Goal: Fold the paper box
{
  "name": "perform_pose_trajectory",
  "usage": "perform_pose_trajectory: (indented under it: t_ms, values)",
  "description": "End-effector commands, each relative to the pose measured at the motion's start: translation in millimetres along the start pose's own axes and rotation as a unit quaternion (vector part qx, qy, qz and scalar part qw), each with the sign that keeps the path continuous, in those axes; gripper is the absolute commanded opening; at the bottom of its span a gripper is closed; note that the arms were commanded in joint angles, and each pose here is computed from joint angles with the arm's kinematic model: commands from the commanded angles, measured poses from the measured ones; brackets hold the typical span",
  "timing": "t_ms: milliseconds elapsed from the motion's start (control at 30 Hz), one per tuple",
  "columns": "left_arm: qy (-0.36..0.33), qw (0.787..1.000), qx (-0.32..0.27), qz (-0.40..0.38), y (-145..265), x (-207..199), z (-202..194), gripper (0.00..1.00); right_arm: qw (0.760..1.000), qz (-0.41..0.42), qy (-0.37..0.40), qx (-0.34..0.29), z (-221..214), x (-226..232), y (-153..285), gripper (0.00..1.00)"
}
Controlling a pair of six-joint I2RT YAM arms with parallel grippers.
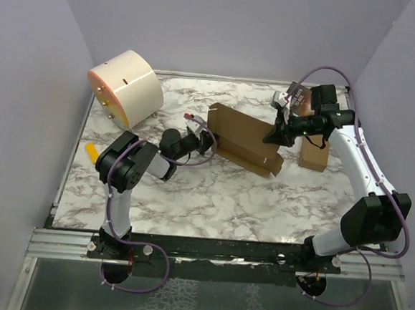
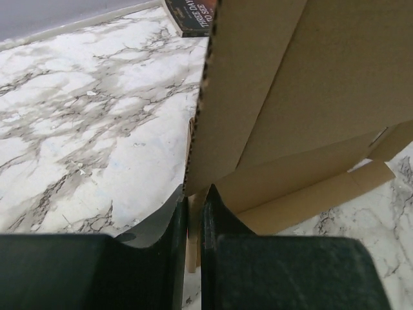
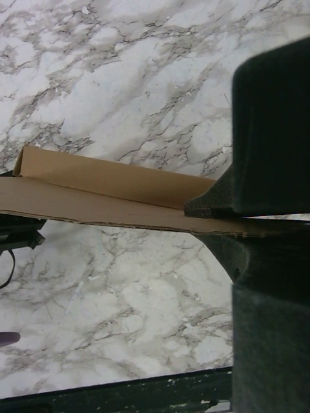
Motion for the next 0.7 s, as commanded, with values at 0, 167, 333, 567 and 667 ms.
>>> perform_pose_trajectory:
  t_ms: [0,167,333,567,667]
  values:
    - [0.065,0.997,0.042,0.000,11,-22,23,0.00,0.999,-0.016,-0.036,-0.026,27,-10,5,0.04]
    - [0.124,0.978,0.156,0.066,30,-27,22,0.00,0.997,-0.021,-0.065,-0.025,22,-16,-2,0.07]
    - [0.165,0.945,0.255,0.121,50,-32,19,0.00,0.995,-0.012,-0.096,-0.022,-1,-14,-17,0.19]
    - [0.197,0.910,0.322,0.172,63,-33,16,0.00,0.992,-0.006,-0.123,-0.036,-22,-8,-33,0.45]
    - [0.204,0.890,0.359,0.194,66,-31,12,0.01,0.989,0.001,-0.139,-0.052,-28,-5,-40,0.51]
Point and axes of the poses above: each gripper's point midway between its finger pads, its own y axis back along the fingers, its own x axis along the line the jaws close on, z = x × y, the point moved 6 cm from there along y, back along the fingers, and after that the axes turned 10 degrees about y, right-handed, at the moved point
